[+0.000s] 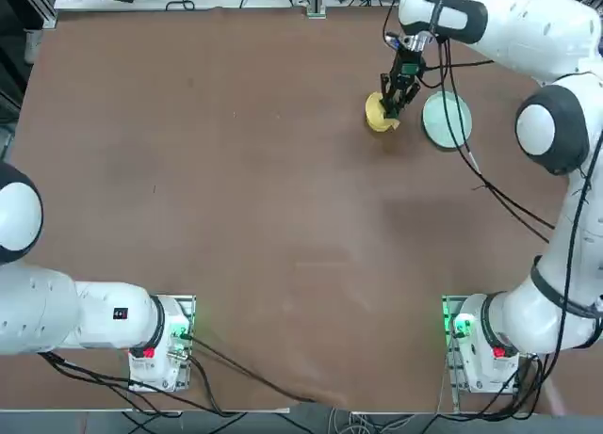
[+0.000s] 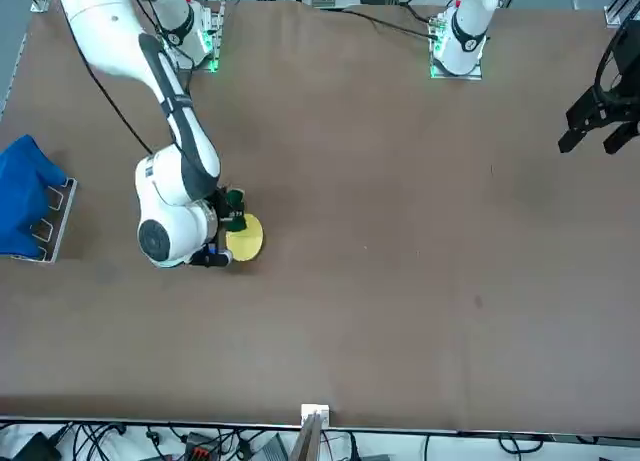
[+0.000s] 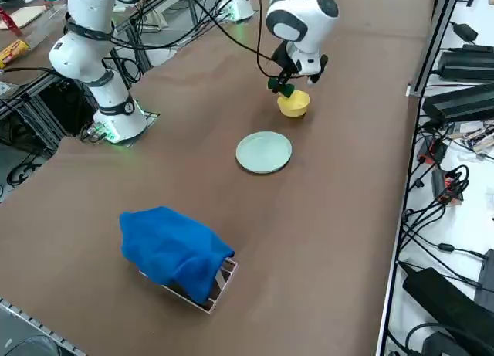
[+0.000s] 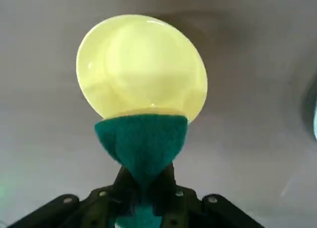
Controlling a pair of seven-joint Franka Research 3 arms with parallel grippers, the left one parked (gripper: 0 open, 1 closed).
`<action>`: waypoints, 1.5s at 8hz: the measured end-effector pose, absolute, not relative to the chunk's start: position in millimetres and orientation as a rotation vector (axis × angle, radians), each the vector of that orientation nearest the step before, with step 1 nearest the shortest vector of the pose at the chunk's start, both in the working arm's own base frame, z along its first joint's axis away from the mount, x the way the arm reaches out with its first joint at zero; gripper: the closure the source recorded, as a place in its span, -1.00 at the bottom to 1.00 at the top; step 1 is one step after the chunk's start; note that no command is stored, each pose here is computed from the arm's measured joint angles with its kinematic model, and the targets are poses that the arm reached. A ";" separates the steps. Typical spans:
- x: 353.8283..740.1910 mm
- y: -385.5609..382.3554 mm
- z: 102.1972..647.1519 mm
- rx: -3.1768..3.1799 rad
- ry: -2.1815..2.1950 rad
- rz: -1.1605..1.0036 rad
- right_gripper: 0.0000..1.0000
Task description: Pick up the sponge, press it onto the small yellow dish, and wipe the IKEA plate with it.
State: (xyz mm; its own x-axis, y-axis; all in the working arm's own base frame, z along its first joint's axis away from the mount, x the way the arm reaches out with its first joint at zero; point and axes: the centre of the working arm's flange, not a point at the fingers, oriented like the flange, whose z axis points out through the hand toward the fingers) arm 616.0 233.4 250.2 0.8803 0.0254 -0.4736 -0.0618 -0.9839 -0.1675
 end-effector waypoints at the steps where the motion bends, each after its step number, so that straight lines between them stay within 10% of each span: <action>1: 615.8 233.3 243.5 -2.869 0.024 0.739 0.67; 12: 631.1 226.1 212.2 -2.843 -0.012 0.755 0.67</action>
